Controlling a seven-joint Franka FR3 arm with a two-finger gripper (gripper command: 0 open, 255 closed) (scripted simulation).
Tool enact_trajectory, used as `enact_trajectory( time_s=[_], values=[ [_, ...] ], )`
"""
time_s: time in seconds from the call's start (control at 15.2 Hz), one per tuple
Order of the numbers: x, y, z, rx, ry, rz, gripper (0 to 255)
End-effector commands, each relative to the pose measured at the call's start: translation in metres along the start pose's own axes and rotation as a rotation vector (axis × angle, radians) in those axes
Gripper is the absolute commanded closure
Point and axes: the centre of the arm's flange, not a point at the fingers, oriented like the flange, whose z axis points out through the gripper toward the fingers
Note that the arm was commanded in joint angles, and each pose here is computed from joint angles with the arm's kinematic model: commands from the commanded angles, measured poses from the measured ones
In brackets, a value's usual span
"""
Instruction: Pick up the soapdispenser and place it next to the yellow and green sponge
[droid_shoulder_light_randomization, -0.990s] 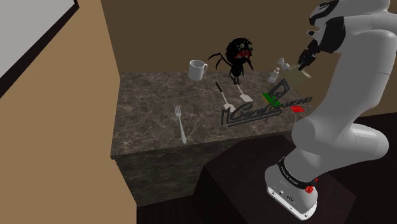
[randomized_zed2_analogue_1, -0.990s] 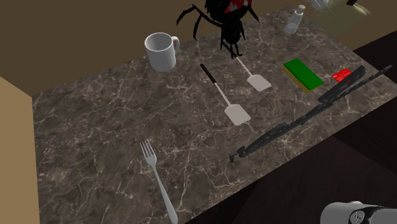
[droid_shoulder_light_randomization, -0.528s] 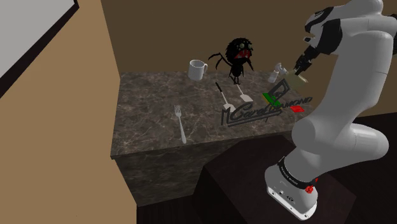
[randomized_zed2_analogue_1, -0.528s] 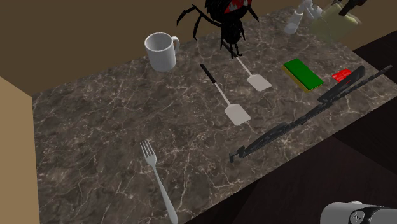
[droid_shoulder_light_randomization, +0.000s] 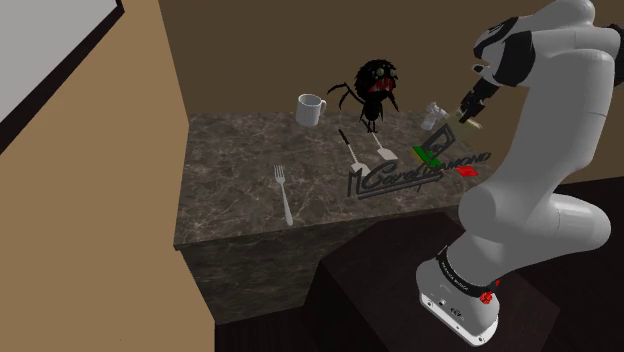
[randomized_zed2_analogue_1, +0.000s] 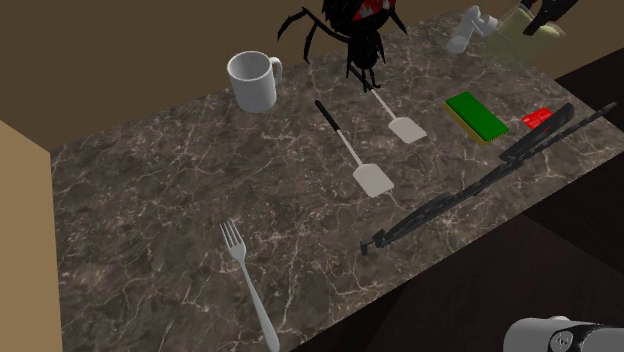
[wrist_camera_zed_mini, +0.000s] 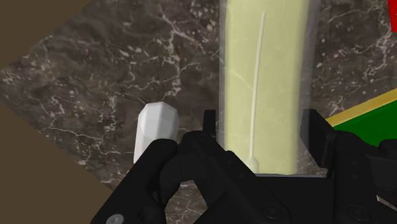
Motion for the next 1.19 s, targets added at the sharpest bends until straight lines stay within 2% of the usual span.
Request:
enact_trajectory(
  time_s=[0.0, 0.2, 0.26, 0.59, 0.86, 1.12],
  values=[
    [-0.003, -0.001, 0.005, 0.006, -0.002, 0.004, 255],
    [-0.003, -0.001, 0.005, 0.006, -0.002, 0.004, 255],
    [-0.003, 0.000, 0.005, 0.006, -0.002, 0.004, 0],
    [-0.003, -0.001, 0.005, 0.006, -0.002, 0.004, 0],
    [-0.003, 0.000, -0.045, 0.006, -0.002, 0.004, 0],
    [-0.003, 0.000, -0.045, 0.006, -0.002, 0.004, 0]
  ],
)
